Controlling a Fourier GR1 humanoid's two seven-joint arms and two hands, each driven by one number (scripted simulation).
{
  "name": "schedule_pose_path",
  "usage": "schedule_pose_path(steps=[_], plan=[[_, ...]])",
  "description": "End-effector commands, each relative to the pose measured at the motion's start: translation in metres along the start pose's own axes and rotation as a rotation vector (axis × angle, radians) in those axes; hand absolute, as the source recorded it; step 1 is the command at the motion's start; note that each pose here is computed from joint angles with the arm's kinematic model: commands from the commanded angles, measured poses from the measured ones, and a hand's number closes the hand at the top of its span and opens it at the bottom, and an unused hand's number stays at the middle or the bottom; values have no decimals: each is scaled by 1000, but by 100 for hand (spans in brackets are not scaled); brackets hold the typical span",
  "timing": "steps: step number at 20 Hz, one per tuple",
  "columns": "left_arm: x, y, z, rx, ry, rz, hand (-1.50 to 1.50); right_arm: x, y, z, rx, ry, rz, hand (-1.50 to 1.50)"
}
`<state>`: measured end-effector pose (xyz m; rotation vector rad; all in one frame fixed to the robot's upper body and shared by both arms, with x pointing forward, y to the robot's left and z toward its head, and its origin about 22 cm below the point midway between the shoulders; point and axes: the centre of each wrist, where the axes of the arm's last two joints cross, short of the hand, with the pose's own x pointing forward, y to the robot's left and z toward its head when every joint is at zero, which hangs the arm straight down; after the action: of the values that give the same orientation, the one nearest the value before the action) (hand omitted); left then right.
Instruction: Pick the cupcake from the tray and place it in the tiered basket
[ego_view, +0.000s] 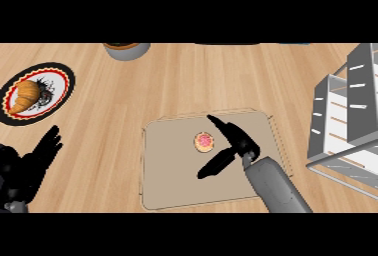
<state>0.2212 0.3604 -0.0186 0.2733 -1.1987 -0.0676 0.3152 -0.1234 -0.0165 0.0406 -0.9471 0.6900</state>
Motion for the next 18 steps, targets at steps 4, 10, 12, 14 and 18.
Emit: schedule_pose_path(steps=[4, 10, 12, 14, 18], plan=[[16, 8, -5, -1, -1, -8, 0, -6, 25, -9, 46, -125, 80, 150], [21, 9, 9, -1, 5, -8, 0, 3, 25, -17, -85, -174, 4, 150], [10, 7, -5, 13, -17, -5, 0, 7, 29, -7, -114, -186, -44, 150], [-30, -17, 6, 3, -7, 0, 0, 5, 31, 5, -146, -169, -47, 150], [-11, -5, 9, 24, -8, -3, 0, -17, 1, 11, -225, -141, -70, 150]])
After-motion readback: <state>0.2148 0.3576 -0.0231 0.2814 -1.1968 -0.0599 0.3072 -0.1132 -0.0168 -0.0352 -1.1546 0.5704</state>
